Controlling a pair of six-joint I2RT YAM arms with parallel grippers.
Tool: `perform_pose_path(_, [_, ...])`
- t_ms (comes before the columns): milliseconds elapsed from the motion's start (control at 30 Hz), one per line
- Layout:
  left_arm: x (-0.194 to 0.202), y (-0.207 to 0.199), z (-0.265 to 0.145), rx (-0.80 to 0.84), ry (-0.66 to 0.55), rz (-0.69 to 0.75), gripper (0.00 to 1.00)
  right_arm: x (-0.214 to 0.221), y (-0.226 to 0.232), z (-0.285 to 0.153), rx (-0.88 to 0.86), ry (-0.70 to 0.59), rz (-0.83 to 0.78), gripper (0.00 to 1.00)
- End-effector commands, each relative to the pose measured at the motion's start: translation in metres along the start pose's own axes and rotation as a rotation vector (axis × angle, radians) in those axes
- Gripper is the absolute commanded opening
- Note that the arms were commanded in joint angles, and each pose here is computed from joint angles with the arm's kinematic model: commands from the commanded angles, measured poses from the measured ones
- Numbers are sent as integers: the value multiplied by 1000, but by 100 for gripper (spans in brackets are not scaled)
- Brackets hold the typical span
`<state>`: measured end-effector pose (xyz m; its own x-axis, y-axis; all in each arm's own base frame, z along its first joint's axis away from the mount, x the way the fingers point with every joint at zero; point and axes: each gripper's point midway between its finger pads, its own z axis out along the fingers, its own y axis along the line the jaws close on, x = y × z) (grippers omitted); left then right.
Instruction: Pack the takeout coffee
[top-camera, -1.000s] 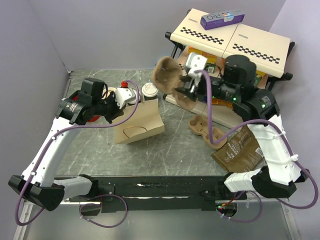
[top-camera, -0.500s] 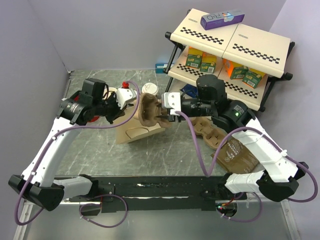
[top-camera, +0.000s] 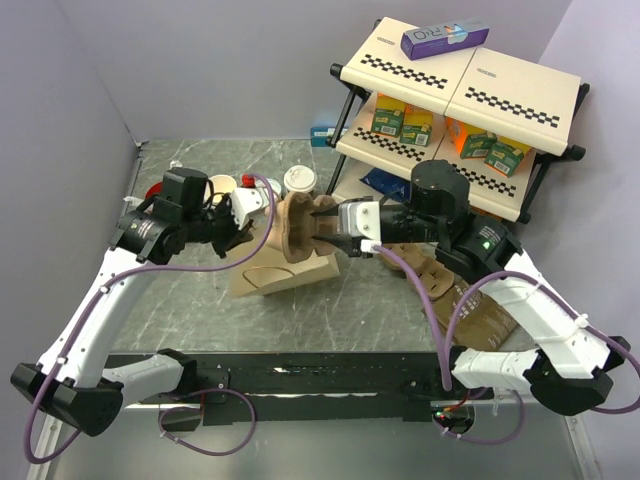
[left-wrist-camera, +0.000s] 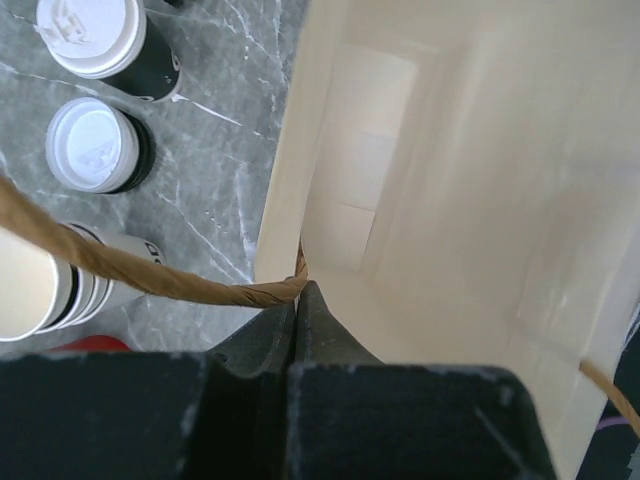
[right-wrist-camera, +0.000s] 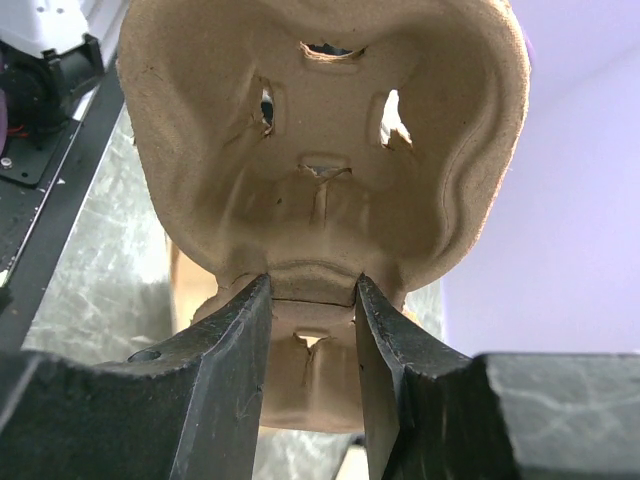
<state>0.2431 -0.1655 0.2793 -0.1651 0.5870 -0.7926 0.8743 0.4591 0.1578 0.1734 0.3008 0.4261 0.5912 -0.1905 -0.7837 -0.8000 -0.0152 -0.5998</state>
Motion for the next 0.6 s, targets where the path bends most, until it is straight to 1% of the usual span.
perform_pose_path(0, [-25, -3, -5, 26, -82, 13, 1, -23, 3, 17, -43, -122, -164, 0])
perform_pose_path(67, [-25, -3, -5, 22, -80, -3, 1, -28, 4, 23, -51, -151, -196, 0])
perform_pose_path(200, [-25, -5, -4, 31, -80, -43, 1, -32, 8, 27, -77, -179, -212, 0])
perform_pose_path(367, [-33, -8, -1, 62, -105, -70, 1, -27, 12, 33, -95, -182, -176, 0])
perform_pose_path(467, [-35, -7, -1, 65, -107, -67, 1, -18, 10, 39, -75, -181, -171, 0])
perform_pose_path(567, [-35, -8, -2, 68, -108, -66, 1, 7, 18, 49, -70, -143, -121, 0])
